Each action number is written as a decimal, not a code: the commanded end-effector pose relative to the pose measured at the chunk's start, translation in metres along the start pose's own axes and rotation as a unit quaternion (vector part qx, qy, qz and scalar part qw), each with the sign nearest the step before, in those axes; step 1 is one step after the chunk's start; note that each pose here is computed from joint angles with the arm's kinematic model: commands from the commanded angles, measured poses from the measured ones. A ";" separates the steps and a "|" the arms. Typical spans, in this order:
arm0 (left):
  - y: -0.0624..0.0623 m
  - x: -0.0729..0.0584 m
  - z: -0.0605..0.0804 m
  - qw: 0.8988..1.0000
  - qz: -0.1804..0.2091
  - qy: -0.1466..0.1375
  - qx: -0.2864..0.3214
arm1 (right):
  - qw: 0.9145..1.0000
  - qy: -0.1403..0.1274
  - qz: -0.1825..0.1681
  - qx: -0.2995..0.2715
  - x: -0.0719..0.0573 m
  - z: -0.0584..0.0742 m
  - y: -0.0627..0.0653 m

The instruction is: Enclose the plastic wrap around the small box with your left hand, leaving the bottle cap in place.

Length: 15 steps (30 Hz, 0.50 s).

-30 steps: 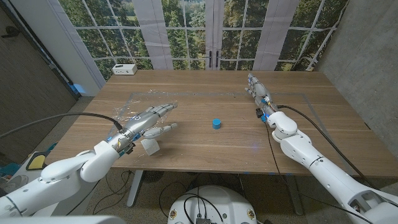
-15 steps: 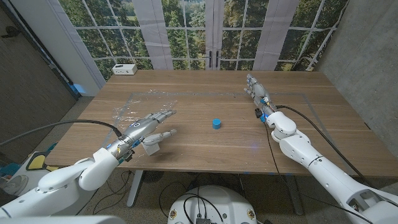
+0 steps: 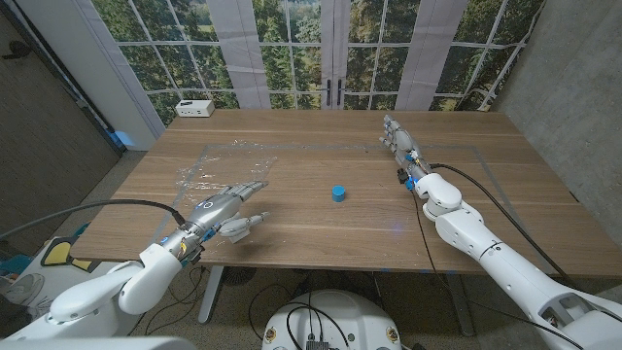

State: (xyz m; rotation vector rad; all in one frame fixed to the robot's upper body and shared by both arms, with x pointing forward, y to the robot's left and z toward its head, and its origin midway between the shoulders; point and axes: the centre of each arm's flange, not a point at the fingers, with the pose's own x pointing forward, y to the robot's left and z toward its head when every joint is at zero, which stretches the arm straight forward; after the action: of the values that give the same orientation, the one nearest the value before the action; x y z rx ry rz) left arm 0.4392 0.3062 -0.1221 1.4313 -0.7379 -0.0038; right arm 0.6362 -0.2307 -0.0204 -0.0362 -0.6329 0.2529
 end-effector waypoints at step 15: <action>-0.018 -0.019 -0.011 0.997 -0.039 0.068 0.001 | 1.000 0.003 0.000 0.000 0.003 -0.002 0.001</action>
State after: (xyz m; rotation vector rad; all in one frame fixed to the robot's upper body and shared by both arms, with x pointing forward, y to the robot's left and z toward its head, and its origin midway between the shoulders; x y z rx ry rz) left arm 0.4381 0.3148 -0.1385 1.4502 -0.6230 0.0240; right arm 0.6375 -0.2298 -0.0207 -0.0373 -0.6309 0.2562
